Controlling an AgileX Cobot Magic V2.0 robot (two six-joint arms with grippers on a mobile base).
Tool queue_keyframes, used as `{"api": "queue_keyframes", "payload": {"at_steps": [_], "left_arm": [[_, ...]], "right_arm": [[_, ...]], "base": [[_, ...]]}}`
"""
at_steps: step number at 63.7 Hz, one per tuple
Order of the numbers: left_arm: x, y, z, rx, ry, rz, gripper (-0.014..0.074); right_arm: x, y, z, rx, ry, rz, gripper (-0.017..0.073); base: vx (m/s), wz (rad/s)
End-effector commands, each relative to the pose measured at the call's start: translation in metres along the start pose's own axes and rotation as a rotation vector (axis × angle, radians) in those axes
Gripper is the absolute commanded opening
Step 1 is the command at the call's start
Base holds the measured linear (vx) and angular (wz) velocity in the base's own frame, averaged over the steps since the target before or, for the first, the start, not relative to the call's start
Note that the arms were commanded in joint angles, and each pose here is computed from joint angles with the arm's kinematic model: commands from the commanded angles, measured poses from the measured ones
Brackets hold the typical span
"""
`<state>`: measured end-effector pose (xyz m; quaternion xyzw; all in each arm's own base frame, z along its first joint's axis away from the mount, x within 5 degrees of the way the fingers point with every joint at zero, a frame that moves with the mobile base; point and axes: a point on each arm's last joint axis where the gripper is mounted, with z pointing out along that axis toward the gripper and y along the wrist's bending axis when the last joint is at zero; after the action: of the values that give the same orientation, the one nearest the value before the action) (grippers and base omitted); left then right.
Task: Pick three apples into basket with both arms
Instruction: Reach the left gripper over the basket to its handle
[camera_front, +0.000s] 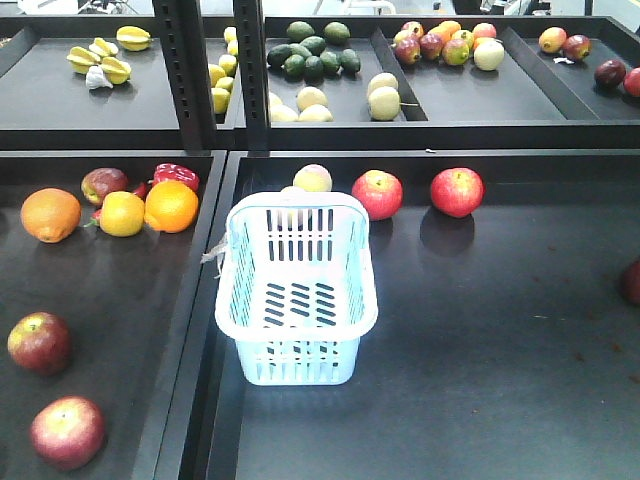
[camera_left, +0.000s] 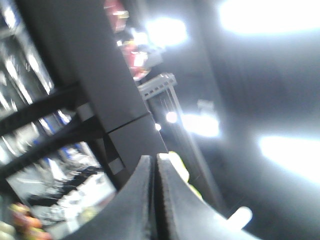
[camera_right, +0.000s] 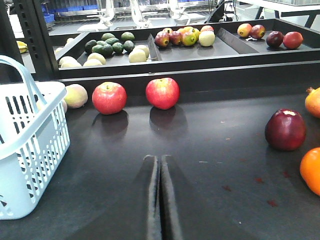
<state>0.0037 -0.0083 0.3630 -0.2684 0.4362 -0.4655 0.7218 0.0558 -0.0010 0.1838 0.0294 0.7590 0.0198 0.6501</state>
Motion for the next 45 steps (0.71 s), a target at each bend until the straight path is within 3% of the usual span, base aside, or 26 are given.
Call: {"api": "queue_keyframes", "payload": {"at_steps": [1,16,30,39,45], "left_arm": [[0.0,-0.017,0.021,-0.001,0.117,0.186,-0.0006],[0.007,-0.024,0.084,-0.037,0.361,0.427,-0.0006],[0.023,-0.004,0.156,-0.047,0.606,0.515,-0.0006],[0.037,0.017,0.195,0.032,0.764,0.629,0.0011],[0.051,0.036,0.221,0.095,0.886,0.632,0.0059]], "right_arm": [[-0.002,0.0,0.0,-0.001,-0.067,-0.015,-0.0004],[-0.002,0.0,0.0,-0.001,-0.067,-0.015,-0.0004],[-0.002,0.0,0.0,-0.001,-0.067,-0.015,-0.0004],[-0.002,0.0,0.0,-0.001,-0.067,-0.015,-0.0004],[-0.002,0.0,0.0,-0.001,-0.067,-0.015,-0.0004]], "base": [[0.0,0.0],[0.0,0.0],[0.0,0.0],[0.0,0.0],[0.0,0.0]]}}
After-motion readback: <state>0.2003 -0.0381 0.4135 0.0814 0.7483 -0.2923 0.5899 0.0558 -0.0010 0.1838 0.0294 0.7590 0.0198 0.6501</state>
